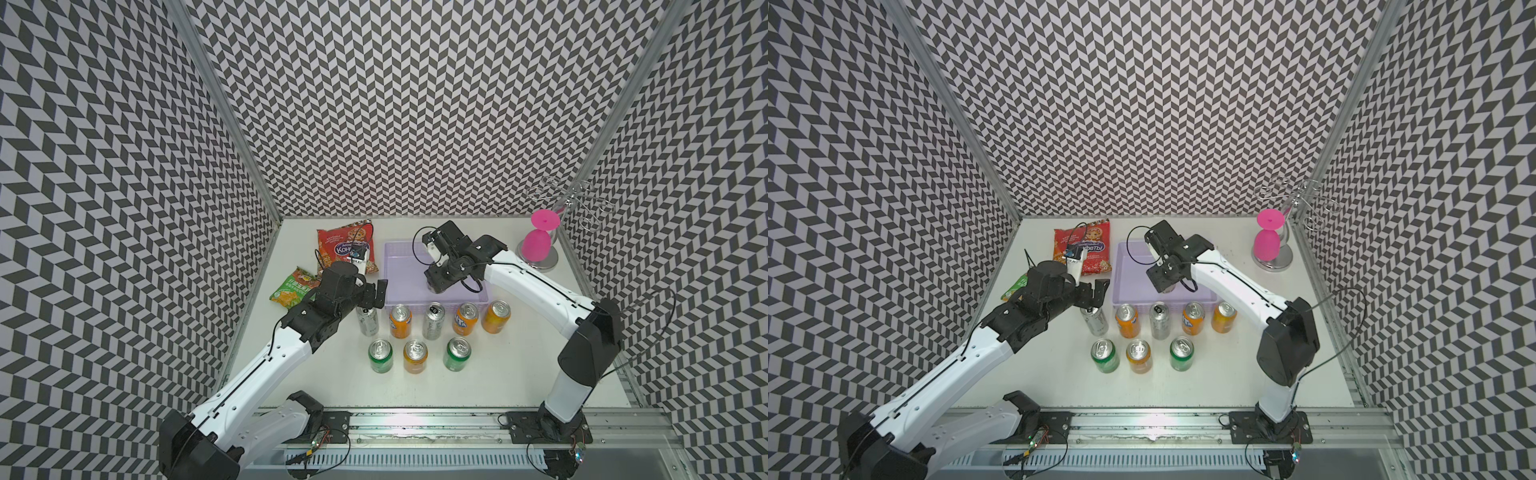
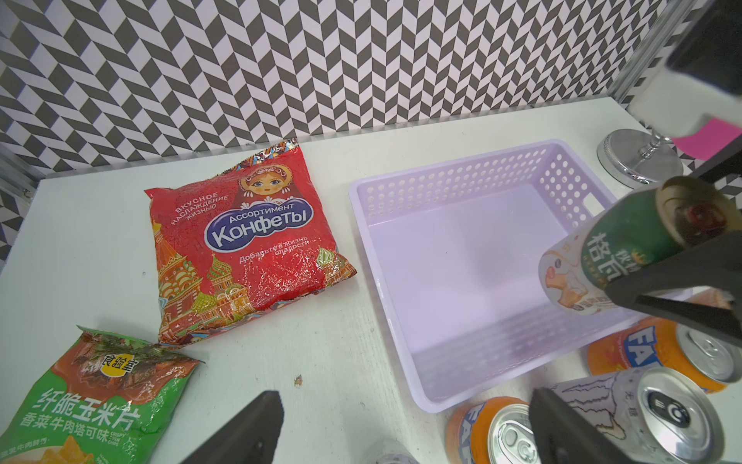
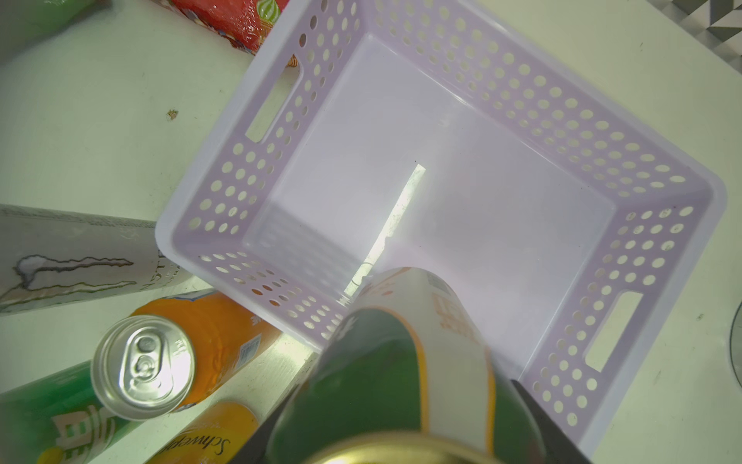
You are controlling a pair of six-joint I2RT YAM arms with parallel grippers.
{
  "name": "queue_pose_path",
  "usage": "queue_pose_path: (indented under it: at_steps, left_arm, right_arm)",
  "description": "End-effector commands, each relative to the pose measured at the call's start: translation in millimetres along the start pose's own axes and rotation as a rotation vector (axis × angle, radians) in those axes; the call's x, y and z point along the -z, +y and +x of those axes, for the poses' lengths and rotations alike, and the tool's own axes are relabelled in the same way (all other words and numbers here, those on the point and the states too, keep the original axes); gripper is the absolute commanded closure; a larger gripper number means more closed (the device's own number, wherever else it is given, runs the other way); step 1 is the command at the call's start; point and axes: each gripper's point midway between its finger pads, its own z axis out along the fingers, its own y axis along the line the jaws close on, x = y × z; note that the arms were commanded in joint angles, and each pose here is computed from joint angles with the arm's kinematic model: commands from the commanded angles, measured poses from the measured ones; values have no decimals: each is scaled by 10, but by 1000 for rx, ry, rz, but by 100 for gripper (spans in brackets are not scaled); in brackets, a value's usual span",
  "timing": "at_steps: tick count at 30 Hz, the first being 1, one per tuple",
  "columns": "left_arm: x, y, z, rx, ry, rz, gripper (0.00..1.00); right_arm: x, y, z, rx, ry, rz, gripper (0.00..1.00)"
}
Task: Take out the drinks from the basket
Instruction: Pick up the drink from the basket, then place the drink at the center of the board.
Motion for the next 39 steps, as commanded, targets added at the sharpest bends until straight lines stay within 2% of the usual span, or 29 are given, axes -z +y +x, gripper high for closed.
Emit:
queue_pose_path:
  at_steps: [1,18,31,39]
  left_arm:
    - [12,24,-33,4,-19,-5,1]
    - [-28,77,5,-6,2,-39,1]
    - [-32,90,8,-7,4,-48,1]
    - [-24,93,0,-5,0,-48,1]
  right_arm:
    - [470,-105,-270,-40,-147,29,40]
    - [954,-265,205,-113,-173,60,40]
    - [1074,-397,692,-155,-150,107,40]
    - [1131,-395,933,-236,-113,91,40]
